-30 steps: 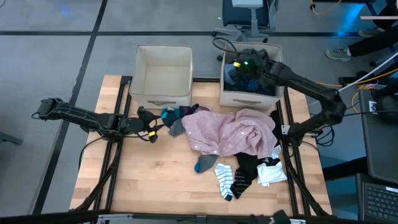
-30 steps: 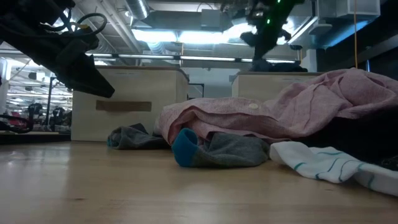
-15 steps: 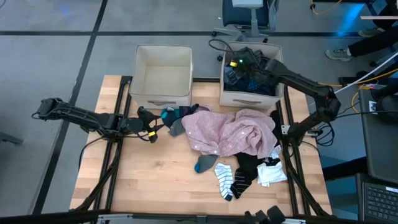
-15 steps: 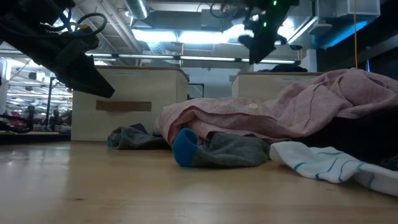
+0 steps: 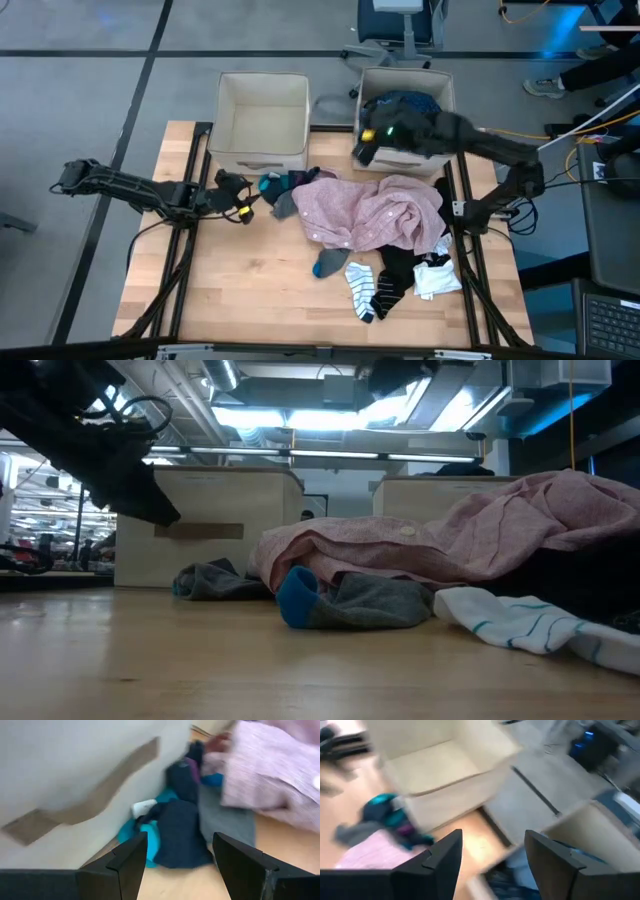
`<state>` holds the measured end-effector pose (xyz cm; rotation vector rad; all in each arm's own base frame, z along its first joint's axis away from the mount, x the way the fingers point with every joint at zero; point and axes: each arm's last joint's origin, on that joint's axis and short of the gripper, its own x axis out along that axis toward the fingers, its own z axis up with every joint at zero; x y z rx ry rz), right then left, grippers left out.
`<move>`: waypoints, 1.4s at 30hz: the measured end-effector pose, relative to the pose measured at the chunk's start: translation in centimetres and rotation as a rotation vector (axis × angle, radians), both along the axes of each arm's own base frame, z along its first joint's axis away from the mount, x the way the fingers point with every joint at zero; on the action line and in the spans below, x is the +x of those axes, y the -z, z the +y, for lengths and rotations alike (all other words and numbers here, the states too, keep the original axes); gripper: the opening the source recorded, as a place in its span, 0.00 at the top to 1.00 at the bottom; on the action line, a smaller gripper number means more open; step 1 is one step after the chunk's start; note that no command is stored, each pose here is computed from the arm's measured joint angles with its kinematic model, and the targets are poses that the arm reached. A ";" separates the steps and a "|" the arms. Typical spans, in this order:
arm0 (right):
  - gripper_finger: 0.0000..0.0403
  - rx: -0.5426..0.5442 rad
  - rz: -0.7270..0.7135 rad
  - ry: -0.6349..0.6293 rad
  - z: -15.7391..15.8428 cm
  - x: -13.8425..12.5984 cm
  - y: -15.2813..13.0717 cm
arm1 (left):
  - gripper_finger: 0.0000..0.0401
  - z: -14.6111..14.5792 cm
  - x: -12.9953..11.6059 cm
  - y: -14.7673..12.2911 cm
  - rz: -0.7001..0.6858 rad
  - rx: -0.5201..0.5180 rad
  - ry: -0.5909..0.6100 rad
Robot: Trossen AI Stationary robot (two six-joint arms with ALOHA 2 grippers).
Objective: Sort clothes
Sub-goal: Put the light blue sock into the right laundry organizer
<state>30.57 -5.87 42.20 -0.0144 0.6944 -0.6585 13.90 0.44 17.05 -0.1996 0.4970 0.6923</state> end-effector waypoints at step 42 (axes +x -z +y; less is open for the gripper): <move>0.46 -0.200 0.367 -0.203 11.6 9.5 12.2 | 0.46 1.8 2.9 6.2 0.241 -0.412 0.246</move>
